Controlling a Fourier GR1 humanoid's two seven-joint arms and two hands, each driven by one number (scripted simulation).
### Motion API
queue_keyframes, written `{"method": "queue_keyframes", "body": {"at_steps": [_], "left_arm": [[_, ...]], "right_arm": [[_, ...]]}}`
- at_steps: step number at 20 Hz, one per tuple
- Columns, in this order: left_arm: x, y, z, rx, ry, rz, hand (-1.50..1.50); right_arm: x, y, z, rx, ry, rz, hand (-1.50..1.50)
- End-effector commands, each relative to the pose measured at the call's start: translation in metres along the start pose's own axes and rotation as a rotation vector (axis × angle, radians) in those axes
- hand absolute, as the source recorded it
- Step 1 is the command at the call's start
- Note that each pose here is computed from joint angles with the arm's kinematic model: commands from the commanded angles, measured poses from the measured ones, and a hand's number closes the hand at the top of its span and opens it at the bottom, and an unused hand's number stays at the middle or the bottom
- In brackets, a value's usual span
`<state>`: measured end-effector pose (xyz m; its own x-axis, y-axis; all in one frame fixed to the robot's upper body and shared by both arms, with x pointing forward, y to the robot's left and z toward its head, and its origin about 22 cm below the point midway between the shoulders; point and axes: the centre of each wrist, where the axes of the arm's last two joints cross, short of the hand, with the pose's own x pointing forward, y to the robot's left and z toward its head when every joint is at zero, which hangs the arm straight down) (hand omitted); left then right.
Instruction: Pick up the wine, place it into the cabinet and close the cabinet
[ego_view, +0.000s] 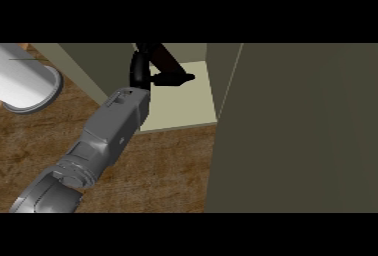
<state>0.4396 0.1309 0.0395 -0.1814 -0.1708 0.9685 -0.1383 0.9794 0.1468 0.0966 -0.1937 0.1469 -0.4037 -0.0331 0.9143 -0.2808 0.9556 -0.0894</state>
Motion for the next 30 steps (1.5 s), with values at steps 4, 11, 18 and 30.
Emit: {"method": "queue_keyframes", "body": {"at_steps": [4,11,18,30], "left_arm": [[0.014,-0.009,-0.005,-0.072,-0.084,0.193,1.5],[0.029,-0.017,-0.011,-0.168,-0.089,0.297,-1.5],[0.03,-0.041,0.0,-0.229,-0.071,0.343,-1.5],[0.026,-0.041,0.014,-0.32,-0.063,0.44,-1.5]], "right_arm": [[0.029,-0.001,0.008,-0.002,-0.019,-0.071,-1.5],[0.046,0.0,0.018,-0.016,-0.003,-0.091,-1.5],[0.057,-0.005,0.017,-0.052,0.012,-0.065,-1.5],[0.054,-0.007,0.017,-0.074,0.049,-0.046,-1.5]]}}
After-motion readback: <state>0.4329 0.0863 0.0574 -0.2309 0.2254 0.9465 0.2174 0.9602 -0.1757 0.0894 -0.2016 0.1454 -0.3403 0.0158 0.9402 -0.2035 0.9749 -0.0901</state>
